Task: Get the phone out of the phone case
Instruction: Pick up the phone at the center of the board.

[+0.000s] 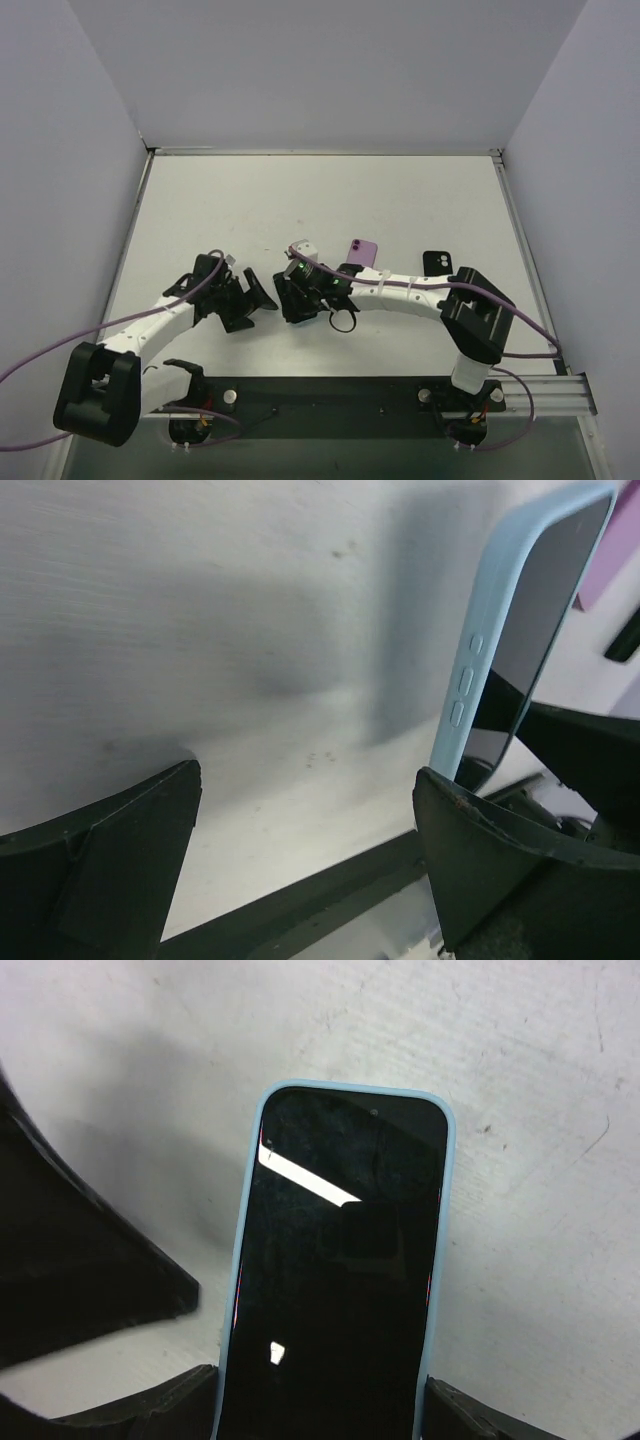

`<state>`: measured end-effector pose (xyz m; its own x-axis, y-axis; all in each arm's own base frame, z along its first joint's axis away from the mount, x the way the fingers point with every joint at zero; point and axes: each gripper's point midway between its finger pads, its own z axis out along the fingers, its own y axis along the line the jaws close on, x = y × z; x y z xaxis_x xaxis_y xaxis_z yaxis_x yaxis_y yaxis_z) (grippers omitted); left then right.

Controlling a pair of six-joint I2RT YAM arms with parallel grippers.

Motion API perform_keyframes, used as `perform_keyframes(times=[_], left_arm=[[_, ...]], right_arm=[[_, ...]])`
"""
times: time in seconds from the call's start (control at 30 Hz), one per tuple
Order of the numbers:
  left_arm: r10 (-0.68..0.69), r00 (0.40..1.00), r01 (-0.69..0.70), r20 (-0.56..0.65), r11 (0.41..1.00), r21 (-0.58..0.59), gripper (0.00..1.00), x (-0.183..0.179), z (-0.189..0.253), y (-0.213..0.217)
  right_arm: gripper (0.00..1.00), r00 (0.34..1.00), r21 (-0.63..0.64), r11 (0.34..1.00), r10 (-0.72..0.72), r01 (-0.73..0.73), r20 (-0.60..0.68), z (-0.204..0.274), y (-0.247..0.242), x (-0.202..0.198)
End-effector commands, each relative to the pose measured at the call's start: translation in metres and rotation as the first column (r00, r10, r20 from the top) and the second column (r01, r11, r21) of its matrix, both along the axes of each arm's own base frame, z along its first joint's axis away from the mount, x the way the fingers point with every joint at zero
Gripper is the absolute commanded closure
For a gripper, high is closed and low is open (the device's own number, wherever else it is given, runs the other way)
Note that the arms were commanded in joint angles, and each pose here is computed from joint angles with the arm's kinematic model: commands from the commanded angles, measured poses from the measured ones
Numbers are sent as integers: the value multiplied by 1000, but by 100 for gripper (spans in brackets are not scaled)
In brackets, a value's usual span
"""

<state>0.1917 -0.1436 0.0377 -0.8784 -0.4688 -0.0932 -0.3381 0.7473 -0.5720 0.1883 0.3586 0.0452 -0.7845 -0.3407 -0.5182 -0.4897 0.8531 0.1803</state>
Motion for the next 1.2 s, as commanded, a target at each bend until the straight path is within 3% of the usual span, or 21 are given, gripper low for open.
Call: perform_keyframes(times=[0.0,0.23,0.77,0.9,1.07,1.1,1.17], left_arm=[[1,996,17,91,980,-198,2,18,21,-45],[39,985,13,170,954,-299,3,37,42,-59],[89,975,-17,204,943,-334,7,51,51,-58],[79,975,6,207,925,-381,25,55,57,-68],[57,973,36,222,919,-393,33,56,63,-77],[59,973,35,223,917,-398,39,57,64,-77],[56,971,46,232,911,-411,65,58,68,-80]], right_arm=[[91,999,186,983,-4,-3,37,45,30,5],[91,1000,206,978,20,-22,16,47,35,-2],[92,999,236,971,39,-40,11,54,35,-14],[92,999,253,967,26,-31,25,62,35,-11],[91,999,261,965,4,-15,40,67,36,-5],[91,999,260,966,3,-13,39,66,37,-4],[85,999,267,964,-4,-6,38,69,38,-2]])
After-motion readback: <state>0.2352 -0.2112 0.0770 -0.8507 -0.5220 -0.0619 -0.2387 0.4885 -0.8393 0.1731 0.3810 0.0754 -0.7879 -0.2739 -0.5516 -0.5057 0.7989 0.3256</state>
